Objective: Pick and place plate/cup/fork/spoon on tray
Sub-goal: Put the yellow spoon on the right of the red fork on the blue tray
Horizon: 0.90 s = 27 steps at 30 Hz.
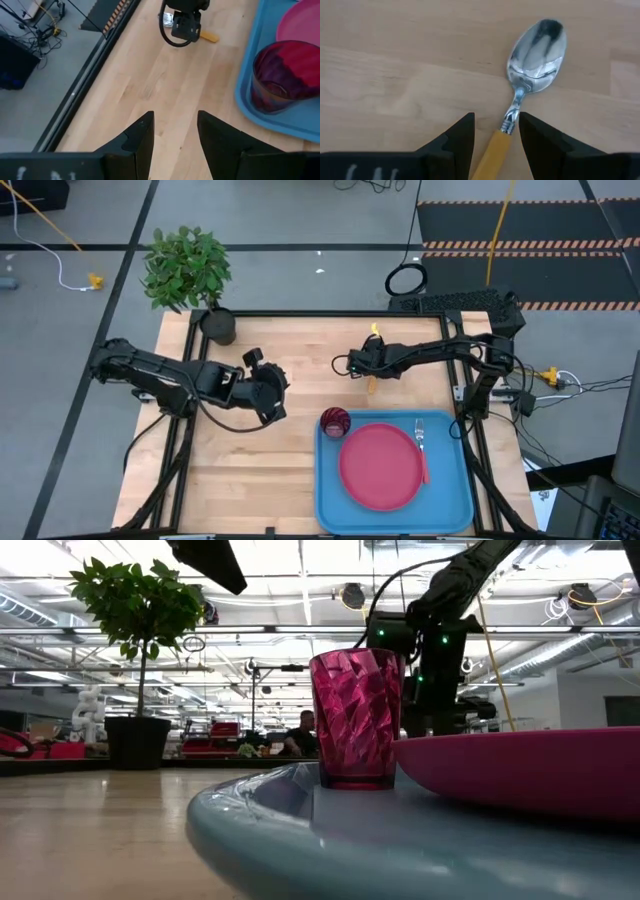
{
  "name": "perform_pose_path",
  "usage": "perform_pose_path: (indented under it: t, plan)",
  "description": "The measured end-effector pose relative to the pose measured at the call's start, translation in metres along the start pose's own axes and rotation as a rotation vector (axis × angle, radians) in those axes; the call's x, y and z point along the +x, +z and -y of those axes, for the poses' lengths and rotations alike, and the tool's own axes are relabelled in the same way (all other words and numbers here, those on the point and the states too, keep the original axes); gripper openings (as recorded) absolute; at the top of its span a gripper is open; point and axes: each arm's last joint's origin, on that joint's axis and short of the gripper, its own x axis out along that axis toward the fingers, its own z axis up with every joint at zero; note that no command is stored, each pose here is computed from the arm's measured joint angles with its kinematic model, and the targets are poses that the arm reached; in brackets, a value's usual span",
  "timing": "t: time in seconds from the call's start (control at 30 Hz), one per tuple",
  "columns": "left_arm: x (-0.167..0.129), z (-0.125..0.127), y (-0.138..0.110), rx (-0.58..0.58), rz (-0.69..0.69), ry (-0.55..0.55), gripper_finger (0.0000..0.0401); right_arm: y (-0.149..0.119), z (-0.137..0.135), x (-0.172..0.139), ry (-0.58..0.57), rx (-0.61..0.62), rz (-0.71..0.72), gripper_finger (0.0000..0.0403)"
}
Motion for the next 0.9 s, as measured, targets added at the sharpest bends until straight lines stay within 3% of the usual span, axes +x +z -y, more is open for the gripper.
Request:
perform_pose_path:
  t: [0.4, 0.9]
  plan:
    - [0.0, 0.0, 0.0, 0.007, 0.0, -0.001, 0.0152, -0.018, 0.012, 0.021, 0.044, 0.076, -0.005, 0.0141]
    - [0.0, 0.0, 0.0, 0.008, 0.0, 0.0, 0.0152, -0.015, 0.018, 0.012, 0.096, 0.028, 0.002, 0.0031]
